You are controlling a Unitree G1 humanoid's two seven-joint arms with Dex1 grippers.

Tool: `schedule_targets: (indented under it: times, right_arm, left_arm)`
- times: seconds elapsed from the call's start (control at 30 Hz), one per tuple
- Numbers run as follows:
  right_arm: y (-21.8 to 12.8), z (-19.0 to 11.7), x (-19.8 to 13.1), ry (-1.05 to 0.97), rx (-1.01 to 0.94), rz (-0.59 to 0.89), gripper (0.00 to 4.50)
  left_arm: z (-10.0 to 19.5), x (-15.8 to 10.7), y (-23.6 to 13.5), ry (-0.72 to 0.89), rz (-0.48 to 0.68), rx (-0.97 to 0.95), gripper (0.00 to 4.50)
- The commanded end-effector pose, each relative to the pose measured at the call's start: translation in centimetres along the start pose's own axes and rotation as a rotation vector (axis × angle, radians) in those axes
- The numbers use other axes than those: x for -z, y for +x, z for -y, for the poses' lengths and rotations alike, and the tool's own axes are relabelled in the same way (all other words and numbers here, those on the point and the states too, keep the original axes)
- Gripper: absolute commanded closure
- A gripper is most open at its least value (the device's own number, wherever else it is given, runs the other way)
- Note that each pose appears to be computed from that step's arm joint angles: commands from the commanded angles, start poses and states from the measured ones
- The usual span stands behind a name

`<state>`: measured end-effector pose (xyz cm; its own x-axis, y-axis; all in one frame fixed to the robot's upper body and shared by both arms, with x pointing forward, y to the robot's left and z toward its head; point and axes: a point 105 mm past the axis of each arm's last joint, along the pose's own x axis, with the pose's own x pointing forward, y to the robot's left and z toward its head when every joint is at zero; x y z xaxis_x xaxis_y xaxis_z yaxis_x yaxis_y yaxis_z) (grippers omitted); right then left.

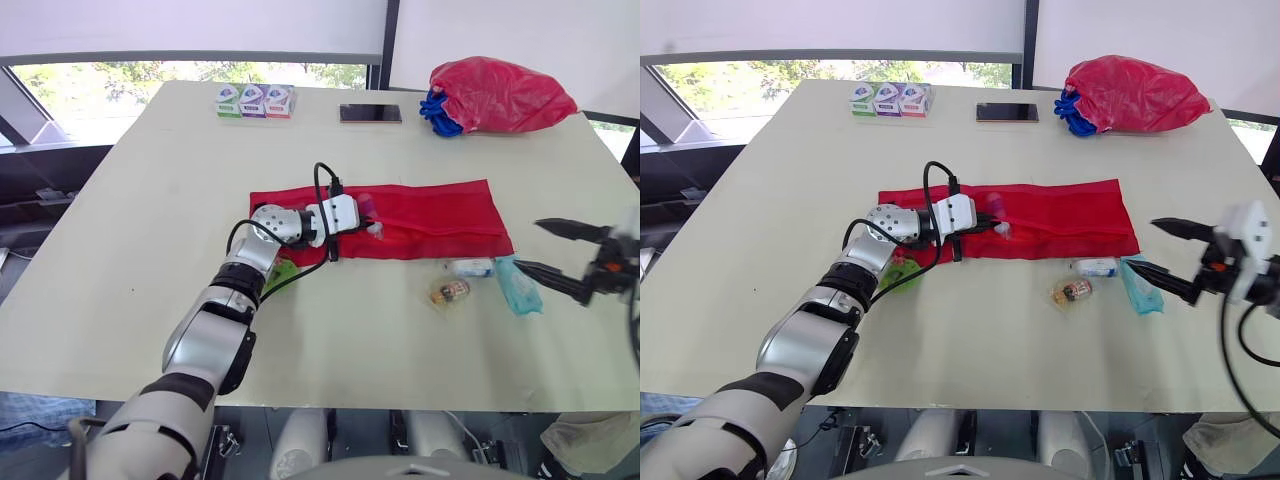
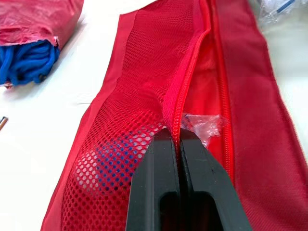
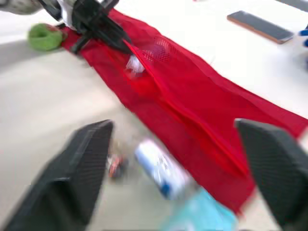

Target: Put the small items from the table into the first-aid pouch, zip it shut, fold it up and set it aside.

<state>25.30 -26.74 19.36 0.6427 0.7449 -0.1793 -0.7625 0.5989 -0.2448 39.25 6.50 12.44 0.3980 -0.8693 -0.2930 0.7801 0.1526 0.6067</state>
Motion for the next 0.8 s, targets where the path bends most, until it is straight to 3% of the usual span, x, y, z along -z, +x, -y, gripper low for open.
schedule_targets:
  times: [0.03, 0.17, 0.37, 0.63, 0.8]
  right_arm:
    - [-3.4, 0.4, -2.5, -0.088, 0.004, 0.009, 0.07]
    - [-6.4, 0.2, -3.3, -0.087, -0.013, -0.055, 0.07]
    - [-8.2, -0.2, -3.7, -0.087, -0.039, -0.112, 0.07]
    - [-5.9, -0.8, -3.2, -0.098, -0.126, -0.101, 0.07]
    - [-2.6, 0.1, -0.5, -0.161, -0.187, -0.191, 0.07]
  left_arm:
    - [-1.3, -0.3, -1.2, 0.033, 0.008, -0.033, 4.50]
    - [-1.4, 0.0, -1.6, 0.039, -0.004, -0.031, 4.50]
    - [-1.6, -0.1, -1.5, 0.048, -0.003, -0.026, 4.50]
    - [-1.7, -0.2, -1.5, 0.052, -0.002, -0.025, 4.50]
    - [-1.5, -0.2, -1.3, 0.052, 0.002, -0.019, 4.50]
